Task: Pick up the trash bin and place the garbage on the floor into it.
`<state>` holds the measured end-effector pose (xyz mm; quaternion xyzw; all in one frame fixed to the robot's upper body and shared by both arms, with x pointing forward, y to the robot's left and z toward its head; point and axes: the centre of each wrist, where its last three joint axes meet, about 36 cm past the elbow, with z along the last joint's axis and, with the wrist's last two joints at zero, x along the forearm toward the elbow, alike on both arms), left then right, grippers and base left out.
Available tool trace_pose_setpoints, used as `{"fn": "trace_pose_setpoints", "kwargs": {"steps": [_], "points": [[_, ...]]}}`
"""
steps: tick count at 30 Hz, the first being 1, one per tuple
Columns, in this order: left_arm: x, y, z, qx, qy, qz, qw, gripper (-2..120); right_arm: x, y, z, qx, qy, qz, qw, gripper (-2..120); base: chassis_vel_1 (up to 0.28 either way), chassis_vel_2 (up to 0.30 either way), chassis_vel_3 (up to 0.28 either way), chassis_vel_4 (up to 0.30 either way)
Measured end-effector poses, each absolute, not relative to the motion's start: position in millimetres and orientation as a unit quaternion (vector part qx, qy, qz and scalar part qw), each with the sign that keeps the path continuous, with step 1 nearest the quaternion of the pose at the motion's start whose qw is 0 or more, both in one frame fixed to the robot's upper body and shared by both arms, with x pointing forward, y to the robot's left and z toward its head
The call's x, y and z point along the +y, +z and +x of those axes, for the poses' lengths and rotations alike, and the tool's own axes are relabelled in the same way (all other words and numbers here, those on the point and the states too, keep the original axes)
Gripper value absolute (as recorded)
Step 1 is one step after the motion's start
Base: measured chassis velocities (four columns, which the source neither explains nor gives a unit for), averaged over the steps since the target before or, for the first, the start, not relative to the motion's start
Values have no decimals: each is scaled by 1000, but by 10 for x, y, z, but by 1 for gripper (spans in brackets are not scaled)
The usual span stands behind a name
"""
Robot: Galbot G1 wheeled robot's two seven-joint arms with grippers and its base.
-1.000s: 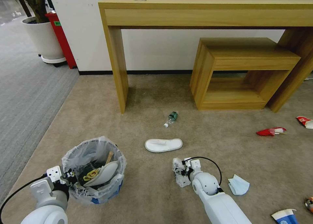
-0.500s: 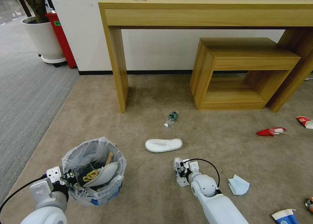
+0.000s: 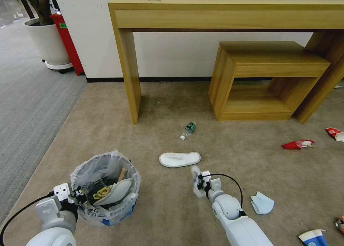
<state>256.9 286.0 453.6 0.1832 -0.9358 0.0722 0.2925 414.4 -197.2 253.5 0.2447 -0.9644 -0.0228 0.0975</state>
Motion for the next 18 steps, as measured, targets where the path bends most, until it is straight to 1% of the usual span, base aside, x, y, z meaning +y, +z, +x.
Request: {"fn": "trace_pose_setpoints", "kwargs": {"steps": [1,2,3,4,6,7,8,10,12,13,16,18], "points": [[2839,4514,2564,-935,73,182,295,1,-1946,2584,4153,-958,-56,278,42,0,0,0,0,0],[2822,4502,2562,-935,75,180,297,1,-1909,2640,4159,-949,-85,304,2,0,0,0,0,0],[2822,4502,2562,-935,75,180,297,1,-1909,2640,4159,-949,-85,304,2,0,0,0,0,0],[2790,4484,2563,-934,79,176,300,1,-1821,2769,4173,-927,-129,348,-59,0,0,0,0,0],[2745,4456,2571,-934,84,171,303,1,-1665,2981,4202,-898,-167,389,-120,0,0,0,0,0],[2745,4456,2571,-934,84,171,303,1,-1665,2981,4202,-898,-167,389,-120,0,0,0,0,0],[2713,4427,2578,-933,84,169,306,1,-1536,3134,4221,-878,-187,414,-152,0,0,0,0,0],[2663,4374,2587,-932,85,166,310,1,-1352,3292,4200,-856,-210,438,-175,0,0,0,0,0],[2641,4355,2590,-932,86,163,312,1,-1278,3336,4184,-849,-218,447,-179,0,0,0,0,0],[2609,4344,2595,-932,88,159,314,1,-1142,3381,4149,-837,-228,464,-179,0,0,0,0,0],[2567,4349,2604,-933,92,154,313,1,-971,3390,4125,-823,-230,489,-173,0,0,0,0,0],[2530,4394,2603,-935,95,149,307,1,-820,3303,4115,-816,-223,510,-159,0,0,0,0,0]]}}
